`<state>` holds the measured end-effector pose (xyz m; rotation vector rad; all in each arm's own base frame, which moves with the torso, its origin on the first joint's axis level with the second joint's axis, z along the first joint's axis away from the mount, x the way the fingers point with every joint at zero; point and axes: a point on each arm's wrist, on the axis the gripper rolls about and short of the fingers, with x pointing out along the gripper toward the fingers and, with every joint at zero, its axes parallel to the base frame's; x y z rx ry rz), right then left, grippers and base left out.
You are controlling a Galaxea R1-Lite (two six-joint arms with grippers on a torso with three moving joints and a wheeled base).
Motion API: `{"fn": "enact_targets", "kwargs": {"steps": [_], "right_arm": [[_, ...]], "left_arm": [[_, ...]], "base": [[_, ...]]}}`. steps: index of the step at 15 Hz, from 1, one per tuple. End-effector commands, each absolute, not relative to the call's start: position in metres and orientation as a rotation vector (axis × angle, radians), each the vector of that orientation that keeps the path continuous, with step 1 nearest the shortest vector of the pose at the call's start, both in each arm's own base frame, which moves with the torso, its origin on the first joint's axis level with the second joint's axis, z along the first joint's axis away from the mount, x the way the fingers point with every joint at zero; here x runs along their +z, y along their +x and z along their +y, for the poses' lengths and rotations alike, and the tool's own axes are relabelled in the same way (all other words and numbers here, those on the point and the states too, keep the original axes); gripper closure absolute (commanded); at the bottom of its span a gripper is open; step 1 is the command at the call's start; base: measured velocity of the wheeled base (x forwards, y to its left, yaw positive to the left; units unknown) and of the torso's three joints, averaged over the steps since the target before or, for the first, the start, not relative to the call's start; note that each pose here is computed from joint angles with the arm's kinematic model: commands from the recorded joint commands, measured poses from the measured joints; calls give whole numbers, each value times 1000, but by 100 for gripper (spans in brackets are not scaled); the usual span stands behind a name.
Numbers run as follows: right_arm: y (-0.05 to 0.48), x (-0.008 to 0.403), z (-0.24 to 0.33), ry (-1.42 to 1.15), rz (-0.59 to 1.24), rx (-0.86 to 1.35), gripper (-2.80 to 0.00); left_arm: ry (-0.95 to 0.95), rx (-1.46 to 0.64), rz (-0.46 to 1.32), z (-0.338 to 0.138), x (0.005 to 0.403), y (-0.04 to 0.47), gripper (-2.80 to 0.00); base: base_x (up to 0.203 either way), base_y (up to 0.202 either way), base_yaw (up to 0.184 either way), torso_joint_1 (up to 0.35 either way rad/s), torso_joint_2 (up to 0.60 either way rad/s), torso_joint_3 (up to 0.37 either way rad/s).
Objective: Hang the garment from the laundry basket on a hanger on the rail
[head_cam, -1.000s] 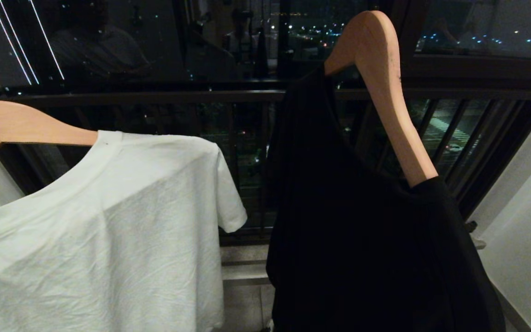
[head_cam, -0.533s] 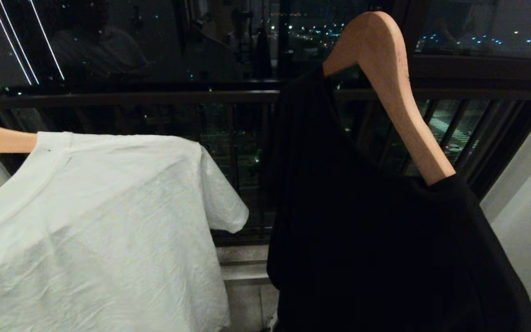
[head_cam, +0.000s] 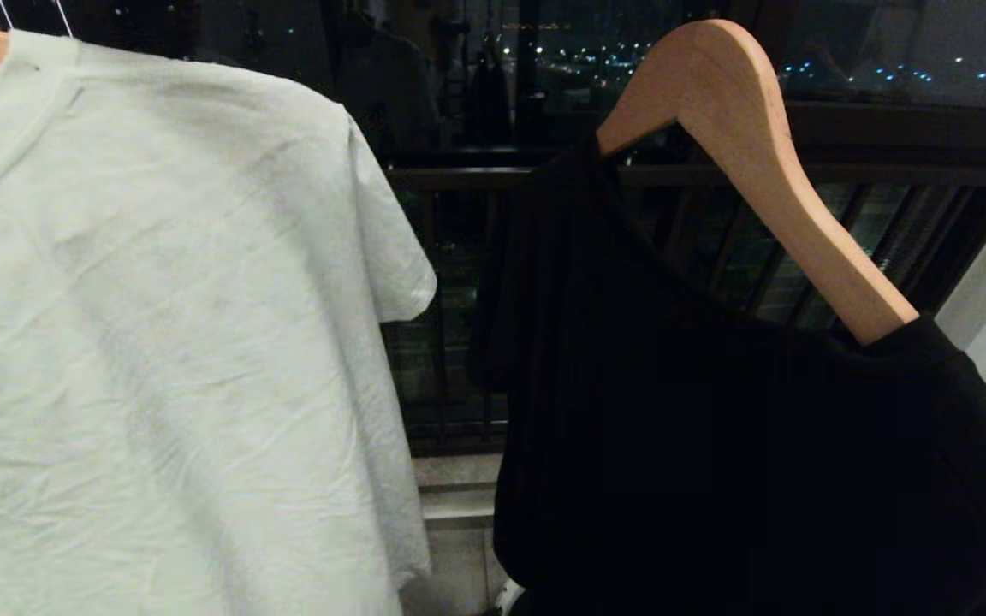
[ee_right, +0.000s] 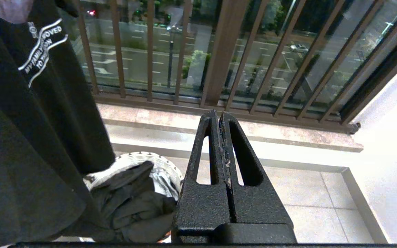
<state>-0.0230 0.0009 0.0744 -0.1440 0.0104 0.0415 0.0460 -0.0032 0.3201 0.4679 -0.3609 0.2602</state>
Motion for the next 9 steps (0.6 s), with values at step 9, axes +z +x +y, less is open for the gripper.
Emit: {"fn": "enact_targets", "kwargs": {"steps": [9], "right_arm": [[-23, 74, 1, -164, 12, 50, 0]], "left_arm": [[504, 296, -278, -9, 322, 75, 0]], "base": [[0, 0, 0, 0, 0, 0]]}}
